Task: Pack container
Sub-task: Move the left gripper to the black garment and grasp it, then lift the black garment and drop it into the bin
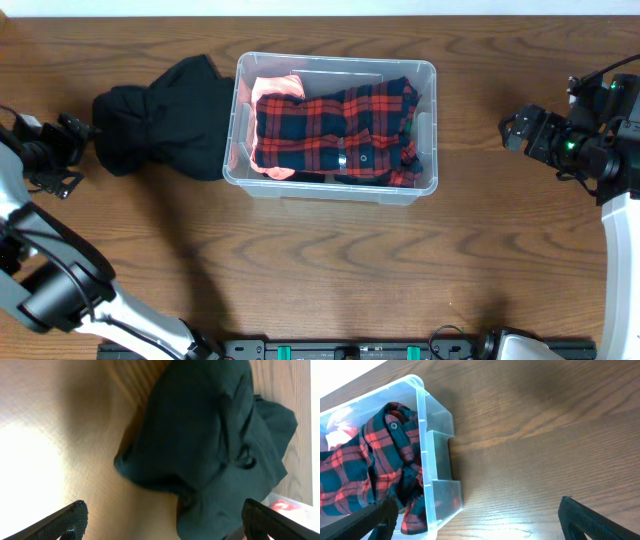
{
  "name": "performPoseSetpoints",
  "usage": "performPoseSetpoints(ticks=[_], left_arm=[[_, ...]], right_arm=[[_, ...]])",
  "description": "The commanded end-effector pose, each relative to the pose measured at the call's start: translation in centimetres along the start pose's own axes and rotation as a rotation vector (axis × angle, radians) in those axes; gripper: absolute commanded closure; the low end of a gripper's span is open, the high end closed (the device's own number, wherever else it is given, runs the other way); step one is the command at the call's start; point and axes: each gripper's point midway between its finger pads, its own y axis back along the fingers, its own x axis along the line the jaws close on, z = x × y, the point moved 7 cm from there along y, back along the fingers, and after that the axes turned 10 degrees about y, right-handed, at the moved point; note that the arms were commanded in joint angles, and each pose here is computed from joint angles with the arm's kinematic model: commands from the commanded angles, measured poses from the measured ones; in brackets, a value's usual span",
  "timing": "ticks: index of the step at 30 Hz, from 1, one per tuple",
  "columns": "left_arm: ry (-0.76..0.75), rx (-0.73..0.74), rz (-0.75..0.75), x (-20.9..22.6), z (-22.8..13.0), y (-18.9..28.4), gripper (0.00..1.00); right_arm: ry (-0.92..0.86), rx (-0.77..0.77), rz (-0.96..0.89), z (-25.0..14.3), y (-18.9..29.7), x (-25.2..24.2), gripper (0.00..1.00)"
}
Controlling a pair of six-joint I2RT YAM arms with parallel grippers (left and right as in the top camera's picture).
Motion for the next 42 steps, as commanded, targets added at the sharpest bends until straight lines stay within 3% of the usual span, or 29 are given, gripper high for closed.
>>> performPoseSetpoints(ticks=[1,9,14,20,21,23,24,26,31,35,42], left_arm=[[-0.066,0.083,-0.085,0.3,-0.1,-2.7,0.02],[-0.051,0.116,-0.073,2.5,0.9,-7.7,0.02],[-0.095,0.111,-0.187,1.2,1.4,-8.4,0.01],[-0.149,0.125,-0.22,-0.7,0.6,-9.2,0.31],[-0.157,0.133,-0.219,-1.0,0.2,-9.5,0.39],[-0.157,0.155,-0.213,-1.3,-0.4,-9.7,0.7],[-0.153,0.165,-0.209,-1.4,-0.6,-9.6,0.77],[-0.142,0.181,-0.201,-1.5,-1.0,-9.2,0.81],[-0.143,0.145,-0.229,-3.6,-1.6,-4.1,0.93],[-0.25,0.038,-0.295,-8.0,-3.8,4.4,0.94],[-0.477,-0.162,-0.457,-14.0,-14.0,19.3,0.94]], right_arm=[[0.006,-0.001,-0.003,0.1,0.0,-0.2,0.01],[0.006,-0.001,-0.003,0.1,0.0,-0.2,0.01],[0.006,-0.001,-0.003,0.1,0.0,-0.2,0.01],[0.006,-0.001,-0.003,0.1,0.0,-0.2,0.01],[0.006,-0.001,-0.003,0.1,0.0,-0.2,0.01],[0.006,-0.001,-0.003,0.1,0.0,-0.2,0.01],[0.006,-0.001,-0.003,0.1,0.0,-0.2,0.01],[0.006,-0.001,-0.003,0.1,0.0,-0.2,0.01],[0.006,-0.001,-0.003,0.1,0.0,-0.2,0.01],[0.006,-0.001,-0.003,0.1,0.0,-0.2,0.01],[0.006,-0.001,-0.003,0.1,0.0,-0.2,0.01]])
